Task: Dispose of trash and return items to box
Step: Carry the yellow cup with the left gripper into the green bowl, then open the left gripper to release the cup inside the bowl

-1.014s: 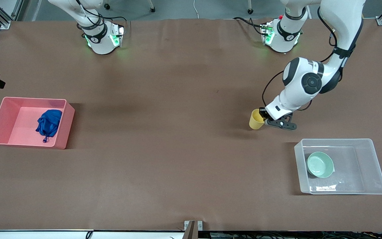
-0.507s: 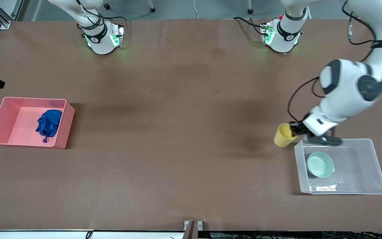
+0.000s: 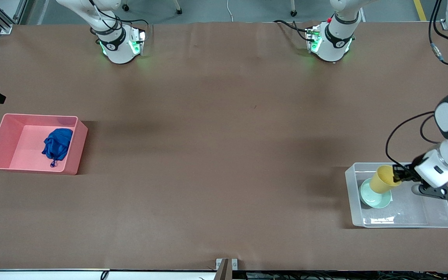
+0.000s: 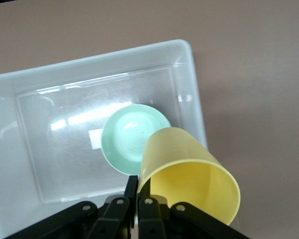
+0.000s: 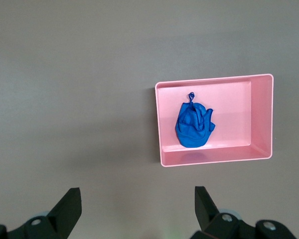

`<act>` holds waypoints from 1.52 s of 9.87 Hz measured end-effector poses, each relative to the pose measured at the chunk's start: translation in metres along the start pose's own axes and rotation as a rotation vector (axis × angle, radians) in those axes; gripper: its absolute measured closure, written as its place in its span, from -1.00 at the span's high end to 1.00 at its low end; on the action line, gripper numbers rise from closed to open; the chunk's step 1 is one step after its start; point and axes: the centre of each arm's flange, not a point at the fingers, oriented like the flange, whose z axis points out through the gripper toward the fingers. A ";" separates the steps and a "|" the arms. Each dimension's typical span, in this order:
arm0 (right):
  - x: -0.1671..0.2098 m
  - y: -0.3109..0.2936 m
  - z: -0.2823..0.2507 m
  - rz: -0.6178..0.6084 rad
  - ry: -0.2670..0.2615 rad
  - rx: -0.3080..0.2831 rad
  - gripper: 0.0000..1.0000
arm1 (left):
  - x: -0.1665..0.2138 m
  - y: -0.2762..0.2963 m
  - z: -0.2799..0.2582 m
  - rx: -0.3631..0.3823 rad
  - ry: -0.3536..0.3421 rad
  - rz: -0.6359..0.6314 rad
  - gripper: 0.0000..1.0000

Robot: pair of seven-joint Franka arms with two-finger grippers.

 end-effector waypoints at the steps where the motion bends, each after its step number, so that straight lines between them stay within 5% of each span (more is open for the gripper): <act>1: 0.000 0.000 0.000 0.000 0.000 0.000 1.00 | 0.003 -0.019 0.017 0.011 -0.011 0.012 -0.92; 11: 0.000 0.000 0.000 0.000 0.000 0.000 1.00 | -0.006 -0.036 0.117 -0.050 -0.116 0.017 -0.90; 13: 0.000 0.000 0.000 0.000 0.000 0.000 1.00 | -0.007 -0.036 0.120 -0.053 -0.118 0.017 -0.71; 15: 0.000 0.000 0.000 0.000 0.001 0.000 1.00 | -0.002 -0.036 0.109 -0.046 -0.097 0.018 -0.18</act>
